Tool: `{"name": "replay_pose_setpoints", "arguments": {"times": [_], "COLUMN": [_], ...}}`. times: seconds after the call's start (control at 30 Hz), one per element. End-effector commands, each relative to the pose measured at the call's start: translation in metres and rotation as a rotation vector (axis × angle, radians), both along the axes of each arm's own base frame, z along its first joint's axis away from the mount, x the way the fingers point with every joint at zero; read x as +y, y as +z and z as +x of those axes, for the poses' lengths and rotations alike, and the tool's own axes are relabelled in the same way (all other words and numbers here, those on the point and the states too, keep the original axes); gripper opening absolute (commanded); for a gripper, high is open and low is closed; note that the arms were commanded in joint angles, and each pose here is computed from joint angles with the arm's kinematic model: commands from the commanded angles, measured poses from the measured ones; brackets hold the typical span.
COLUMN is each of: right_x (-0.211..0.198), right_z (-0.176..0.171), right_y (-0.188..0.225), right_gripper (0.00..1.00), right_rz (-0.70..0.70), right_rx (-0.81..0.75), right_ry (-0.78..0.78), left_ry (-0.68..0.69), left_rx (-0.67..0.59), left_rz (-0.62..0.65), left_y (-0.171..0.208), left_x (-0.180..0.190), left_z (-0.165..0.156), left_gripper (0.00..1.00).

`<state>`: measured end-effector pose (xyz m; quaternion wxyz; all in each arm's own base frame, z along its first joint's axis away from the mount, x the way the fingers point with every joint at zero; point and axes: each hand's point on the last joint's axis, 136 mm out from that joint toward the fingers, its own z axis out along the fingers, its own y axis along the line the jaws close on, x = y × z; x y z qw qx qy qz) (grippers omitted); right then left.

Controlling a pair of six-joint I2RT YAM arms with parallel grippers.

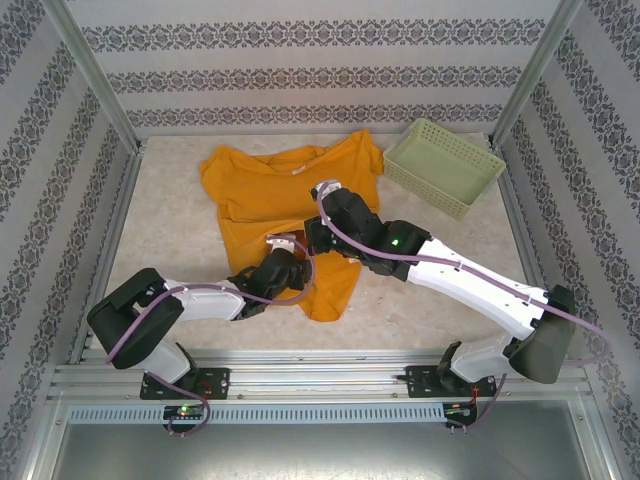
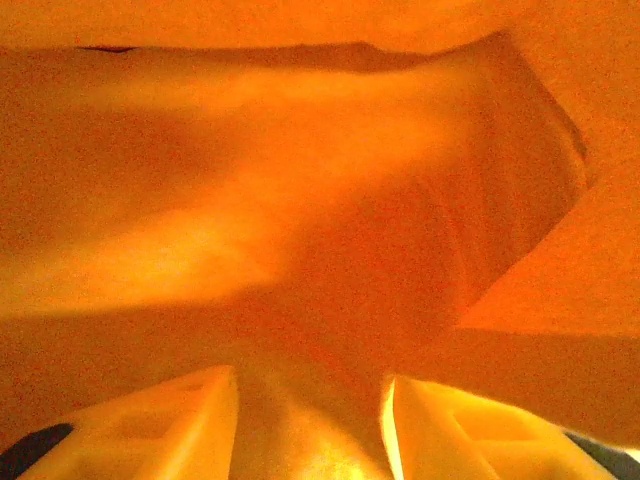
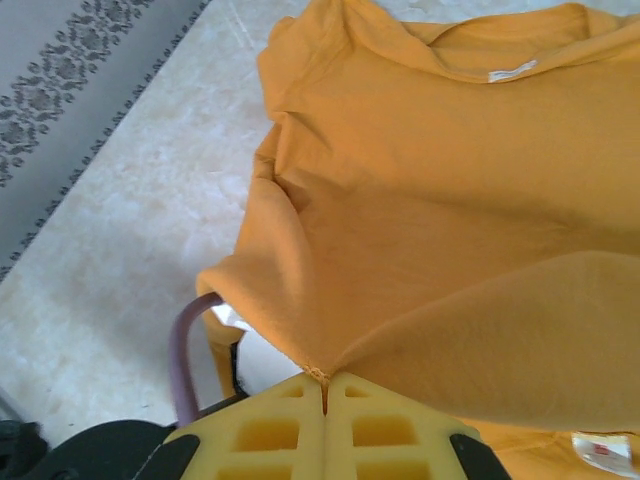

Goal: Fold the inside-out t-shirt

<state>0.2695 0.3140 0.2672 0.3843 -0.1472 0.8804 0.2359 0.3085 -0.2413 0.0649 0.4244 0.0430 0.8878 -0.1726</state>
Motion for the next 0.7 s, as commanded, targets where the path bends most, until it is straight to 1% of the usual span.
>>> {"name": "replay_pose_setpoints", "arguments": {"times": [0.0, 0.1, 0.2, 0.3, 0.37, 0.47, 0.57, 0.67], "right_x": [-0.002, -0.006, -0.021, -0.023, -0.015, 0.009, 0.03, 0.04], "right_z": [0.003, 0.005, 0.013, 0.015, 0.011, 0.0, -0.01, -0.013], "right_y": [0.016, 0.017, 0.015, 0.017, 0.019, 0.025, 0.031, 0.035], "right_gripper": [0.03, 0.03, 0.02, 0.03, 0.03, 0.03, 0.03, 0.04], "right_rz": [-0.012, -0.038, -0.079, -0.078, -0.059, -0.04, -0.051, -0.039], "right_rx": [-0.051, -0.066, -0.085, -0.092, -0.087, -0.098, -0.115, -0.118], "right_ry": [-0.004, -0.014, -0.073, -0.071, -0.041, 0.032, 0.085, 0.1], "left_ry": [0.027, 0.043, 0.03, 0.07, 0.075, 0.053, 0.014, -0.015], "left_rx": [-0.018, -0.016, -0.039, -0.044, -0.028, -0.008, 0.019, 0.025], "left_rz": [0.048, 0.023, 0.004, 0.011, 0.001, -0.008, -0.024, -0.049], "left_y": [0.003, 0.005, 0.014, 0.018, 0.017, 0.016, 0.015, 0.019], "left_x": [0.011, 0.017, 0.021, 0.032, 0.032, 0.02, 0.002, -0.011], "left_z": [0.006, 0.008, 0.002, 0.002, 0.006, 0.014, 0.021, 0.026], "left_gripper": [0.42, 0.38, 0.38, 0.4, 0.4, 0.41, 0.45, 0.48]}}
